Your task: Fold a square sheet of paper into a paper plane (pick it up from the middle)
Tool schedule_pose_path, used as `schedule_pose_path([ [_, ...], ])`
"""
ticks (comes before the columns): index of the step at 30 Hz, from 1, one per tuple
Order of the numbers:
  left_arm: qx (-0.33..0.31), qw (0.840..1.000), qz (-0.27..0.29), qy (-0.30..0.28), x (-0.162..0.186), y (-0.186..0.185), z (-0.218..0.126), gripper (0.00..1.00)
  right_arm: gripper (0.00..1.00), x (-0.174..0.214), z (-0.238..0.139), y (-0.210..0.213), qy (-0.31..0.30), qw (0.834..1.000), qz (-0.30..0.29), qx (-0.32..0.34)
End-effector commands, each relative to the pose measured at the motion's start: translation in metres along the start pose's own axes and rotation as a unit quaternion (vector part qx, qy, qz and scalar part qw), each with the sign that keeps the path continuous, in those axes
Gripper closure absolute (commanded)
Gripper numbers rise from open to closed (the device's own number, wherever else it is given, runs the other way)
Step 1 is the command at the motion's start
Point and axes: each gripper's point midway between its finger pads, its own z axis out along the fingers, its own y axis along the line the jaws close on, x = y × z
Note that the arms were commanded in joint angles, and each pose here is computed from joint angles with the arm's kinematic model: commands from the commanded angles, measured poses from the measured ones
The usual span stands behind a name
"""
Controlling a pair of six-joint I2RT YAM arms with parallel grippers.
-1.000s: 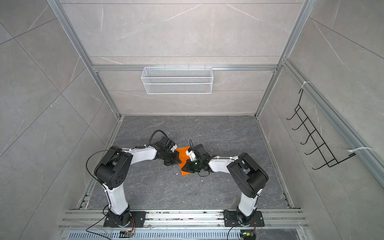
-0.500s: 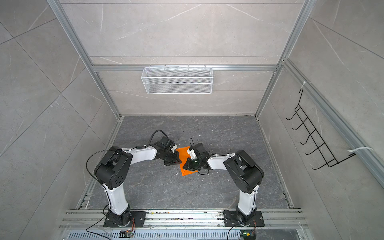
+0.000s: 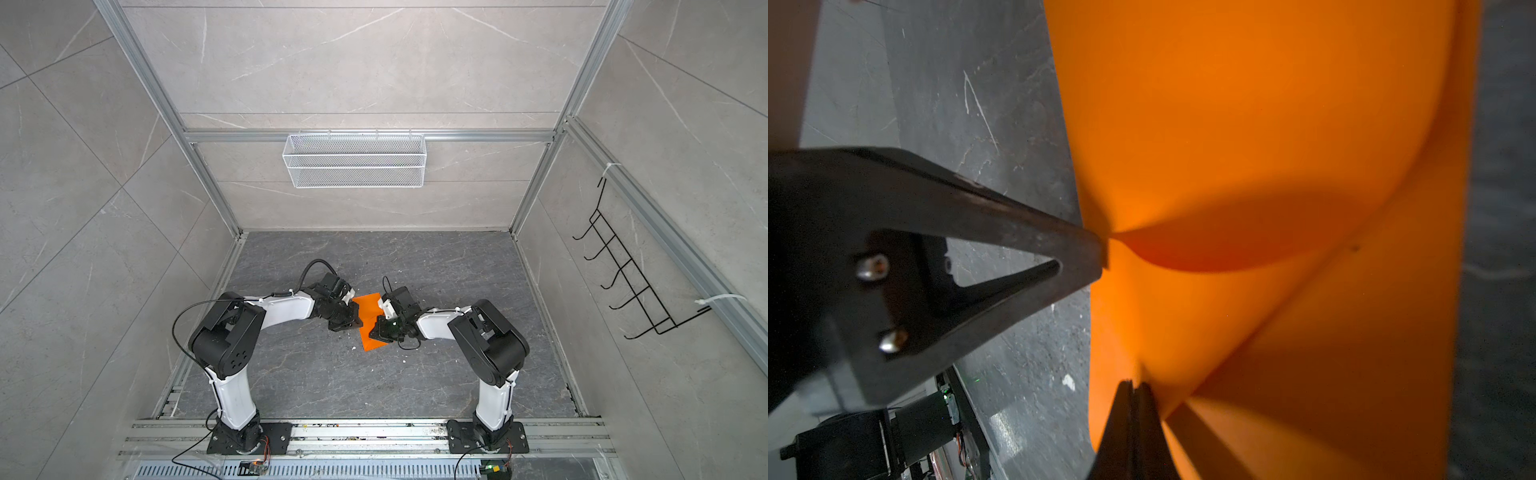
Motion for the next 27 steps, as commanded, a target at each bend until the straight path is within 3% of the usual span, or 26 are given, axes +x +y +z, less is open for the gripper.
schedule_pose_path([
  [1,-0.121,0.99,-0.032,0.061,0.039,0.065,0.016,1.0,0.95,-0.017,-0.007,0.008,-0.021,1.0,0.006,-0.016],
  [15,-0.12,0.99,-0.031,0.061,0.04,0.064,0.015,1.0,0.96,-0.01,0.005,-0.032,-0.018,0.998,0.055,0.013],
  [22,-0.121,0.99,-0.031,0.061,0.039,0.064,0.015,1.0,0.96,-0.033,-0.012,0.004,-0.048,0.998,0.022,-0.037],
  [27,-0.121,0.99,-0.028,0.061,0.039,0.064,0.015,1.0,0.96,-0.04,-0.006,-0.009,-0.047,0.998,0.036,-0.034],
])
